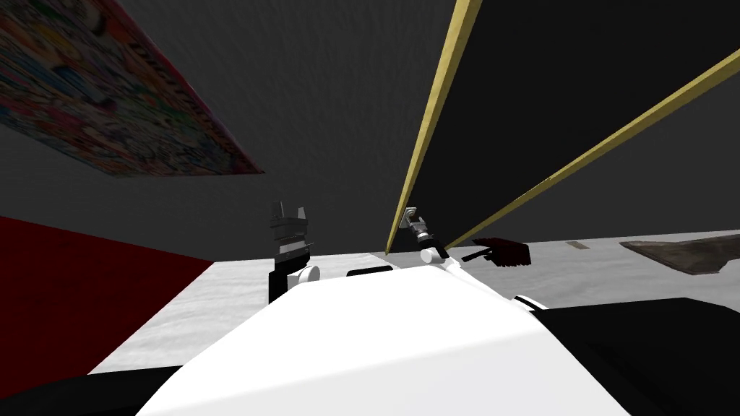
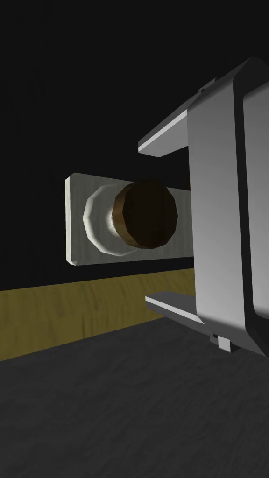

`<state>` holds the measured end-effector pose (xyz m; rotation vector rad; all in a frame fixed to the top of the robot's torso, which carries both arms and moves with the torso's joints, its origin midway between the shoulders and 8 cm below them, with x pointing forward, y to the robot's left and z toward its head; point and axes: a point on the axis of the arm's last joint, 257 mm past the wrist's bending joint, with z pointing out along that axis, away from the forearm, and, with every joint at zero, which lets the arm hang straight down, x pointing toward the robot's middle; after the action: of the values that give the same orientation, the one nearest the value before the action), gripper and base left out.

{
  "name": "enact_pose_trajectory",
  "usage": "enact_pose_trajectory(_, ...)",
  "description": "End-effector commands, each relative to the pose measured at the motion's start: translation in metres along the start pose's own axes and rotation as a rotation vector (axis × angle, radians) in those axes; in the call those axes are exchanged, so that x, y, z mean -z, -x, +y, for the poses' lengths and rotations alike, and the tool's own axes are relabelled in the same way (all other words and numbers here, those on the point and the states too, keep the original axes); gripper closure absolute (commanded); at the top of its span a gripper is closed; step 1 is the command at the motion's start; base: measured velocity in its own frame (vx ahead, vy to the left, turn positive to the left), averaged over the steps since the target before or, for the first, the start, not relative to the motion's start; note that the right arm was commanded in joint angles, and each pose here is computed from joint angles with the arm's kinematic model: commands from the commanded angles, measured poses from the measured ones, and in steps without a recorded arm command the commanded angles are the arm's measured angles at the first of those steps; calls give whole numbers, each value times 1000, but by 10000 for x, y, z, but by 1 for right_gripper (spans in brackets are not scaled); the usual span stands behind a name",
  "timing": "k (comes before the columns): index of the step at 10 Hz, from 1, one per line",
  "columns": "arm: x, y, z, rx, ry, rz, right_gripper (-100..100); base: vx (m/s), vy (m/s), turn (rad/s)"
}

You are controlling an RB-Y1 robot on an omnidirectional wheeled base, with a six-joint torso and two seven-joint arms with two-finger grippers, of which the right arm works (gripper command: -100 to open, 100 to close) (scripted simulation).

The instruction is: Pull the door open

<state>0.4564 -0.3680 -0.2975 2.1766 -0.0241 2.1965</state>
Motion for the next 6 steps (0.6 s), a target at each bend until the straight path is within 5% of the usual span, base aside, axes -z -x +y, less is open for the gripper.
enact_pose_trajectory(1,-16,-8,224,-2,36,0,-100,201,6,222)
enact_pose_trajectory(2,-31,7,137,0,22,-1,-100,84,-5,37)
enact_pose_trajectory(3,-31,7,137,0,22,-1,100,-19,1,-53)
enact_pose_trajectory(6,-31,7,137,0,22,-1,100,-23,-4,3)
